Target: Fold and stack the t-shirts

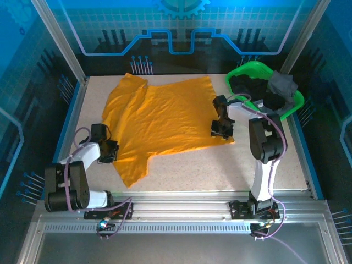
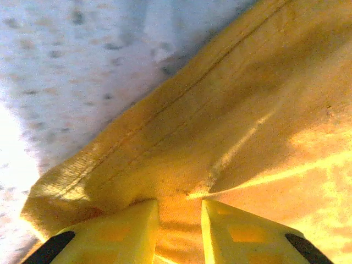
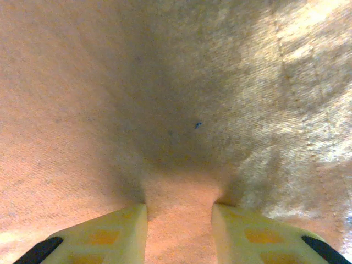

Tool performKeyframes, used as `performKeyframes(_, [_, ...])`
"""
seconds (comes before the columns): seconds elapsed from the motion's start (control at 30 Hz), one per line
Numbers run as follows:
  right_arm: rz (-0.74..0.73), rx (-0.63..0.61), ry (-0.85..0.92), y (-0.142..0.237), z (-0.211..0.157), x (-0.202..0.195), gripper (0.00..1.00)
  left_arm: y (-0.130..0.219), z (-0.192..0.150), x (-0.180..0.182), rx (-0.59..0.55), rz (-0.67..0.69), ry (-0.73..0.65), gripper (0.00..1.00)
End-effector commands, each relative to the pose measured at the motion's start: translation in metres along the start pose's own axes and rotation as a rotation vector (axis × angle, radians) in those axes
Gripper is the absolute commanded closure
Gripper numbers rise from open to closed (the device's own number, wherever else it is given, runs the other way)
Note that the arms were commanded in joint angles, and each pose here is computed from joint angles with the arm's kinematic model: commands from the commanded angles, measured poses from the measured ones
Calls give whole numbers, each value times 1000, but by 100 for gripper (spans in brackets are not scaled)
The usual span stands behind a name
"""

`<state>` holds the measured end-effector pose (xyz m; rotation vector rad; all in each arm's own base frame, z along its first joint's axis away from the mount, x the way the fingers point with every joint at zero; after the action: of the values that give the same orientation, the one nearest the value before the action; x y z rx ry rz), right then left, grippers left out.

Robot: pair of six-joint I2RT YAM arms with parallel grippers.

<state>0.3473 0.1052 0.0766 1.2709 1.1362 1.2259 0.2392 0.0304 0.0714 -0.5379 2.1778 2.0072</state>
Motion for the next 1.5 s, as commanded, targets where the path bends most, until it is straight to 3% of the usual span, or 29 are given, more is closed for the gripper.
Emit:
performKeyframes(0.0, [6, 40, -29, 3, -22, -3, 63, 0, 9, 26, -43, 105, -15, 70])
performKeyframes(0.17, [42, 6, -20, 13, -22, 0, 60, 8, 8, 12, -37, 51, -42, 62])
performKeyframes(0.27, [33, -30, -17, 28, -19, -2, 58, 30, 6, -7, -69, -4, -122, 49])
performKeyframes(0.33, [35, -76, -27, 41, -20, -5, 55, 49, 2, -11, -100, -15, -177, 46])
performKeyframes(0.5, [51, -168, -98, 69, -29, -23, 49, 79, -11, 33, -99, 121, -177, 49])
performKeyframes(0.73, [102, -184, -152, 75, -44, -32, 42, 78, -38, 113, 26, 295, -147, 48])
performKeyframes(1.0, [108, -113, -201, 48, -52, -48, 40, 51, -54, 123, 75, 337, -144, 42])
performKeyframes(1.2, [96, -78, -266, 35, -60, -66, 39, 29, -54, 124, 43, 386, -164, 57])
performKeyframes(1.4, [104, -60, -320, 25, -58, -73, 40, 26, -53, 112, 6, 343, -175, 93])
performKeyframes(1.47, [100, -58, -328, 23, -56, -74, 41, 34, -51, 108, -21, 329, -183, 100])
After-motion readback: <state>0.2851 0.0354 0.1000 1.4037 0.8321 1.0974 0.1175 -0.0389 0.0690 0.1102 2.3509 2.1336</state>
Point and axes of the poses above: each hand's point on the last joint's axis, 136 mm out from that joint toward the fingers, its own y axis back along the fingers, its own x axis along the line the jaws close on, z = x × y, the point moved 6 cm from there along y, back along the fingers, and after that the axes turned 14 degrees about y, right-handed, at the moved point
